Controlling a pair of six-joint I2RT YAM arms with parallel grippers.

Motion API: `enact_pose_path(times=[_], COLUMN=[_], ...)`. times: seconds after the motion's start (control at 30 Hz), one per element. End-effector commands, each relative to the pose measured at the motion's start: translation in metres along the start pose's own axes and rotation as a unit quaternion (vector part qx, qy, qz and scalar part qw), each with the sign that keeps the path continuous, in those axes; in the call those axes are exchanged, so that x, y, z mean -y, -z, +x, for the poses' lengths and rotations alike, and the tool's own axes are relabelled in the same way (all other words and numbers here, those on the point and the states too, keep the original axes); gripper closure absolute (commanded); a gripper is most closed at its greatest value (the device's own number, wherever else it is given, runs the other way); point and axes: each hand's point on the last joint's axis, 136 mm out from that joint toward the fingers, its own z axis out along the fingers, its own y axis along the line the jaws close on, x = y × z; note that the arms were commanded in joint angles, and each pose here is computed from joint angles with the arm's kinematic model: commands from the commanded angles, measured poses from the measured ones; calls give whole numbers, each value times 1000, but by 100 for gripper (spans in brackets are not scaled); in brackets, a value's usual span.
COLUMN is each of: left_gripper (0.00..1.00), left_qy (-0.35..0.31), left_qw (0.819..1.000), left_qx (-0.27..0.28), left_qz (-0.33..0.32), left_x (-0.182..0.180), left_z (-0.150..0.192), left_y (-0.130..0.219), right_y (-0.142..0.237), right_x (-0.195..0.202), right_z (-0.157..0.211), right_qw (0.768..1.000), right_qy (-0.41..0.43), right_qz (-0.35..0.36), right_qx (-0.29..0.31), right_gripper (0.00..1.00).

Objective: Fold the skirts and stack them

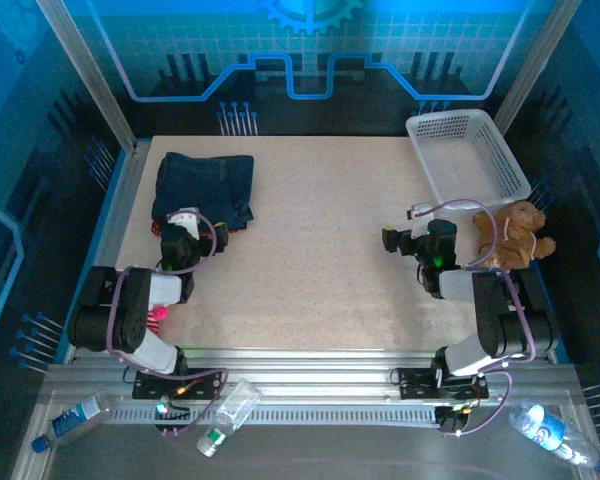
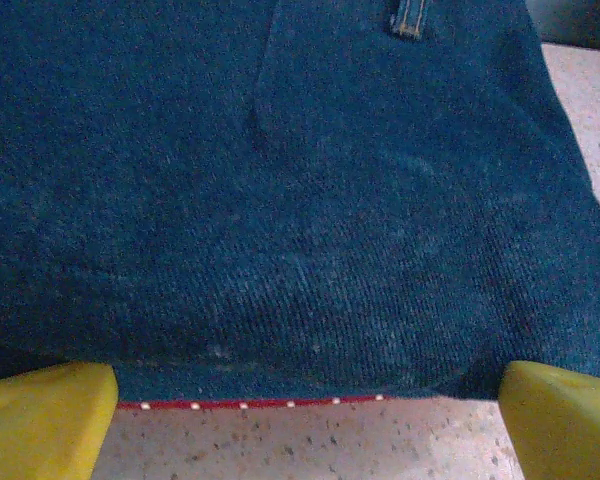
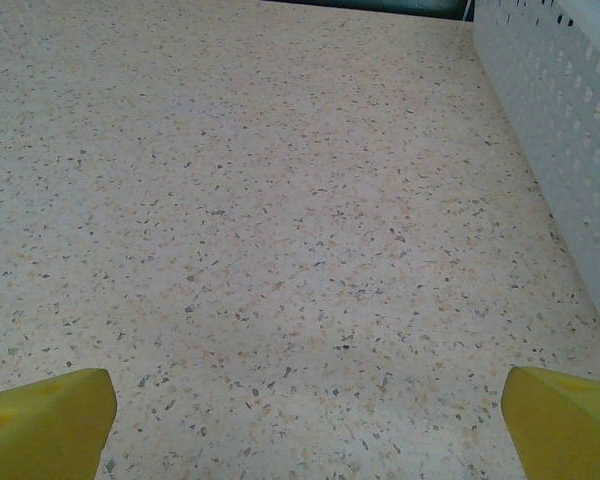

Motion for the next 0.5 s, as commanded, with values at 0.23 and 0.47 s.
enact_pose_path(times=[0.23, 0.47], left_gripper=[1, 1], left_qy=[-20, -21], left_qw=[999, 999], left_qx=[35, 34], left_qz=[-23, -27], left_x=[-1, -2], left_z=[-16, -16], left_y=[0, -1], right_y=[-1, -1], right_x=[4, 4], right_z=[-12, -12], right_qw=[1000, 1000], right_qy=[6, 4], right_qz=[3, 1], right_qx=[21, 21], right_gripper=[0, 0])
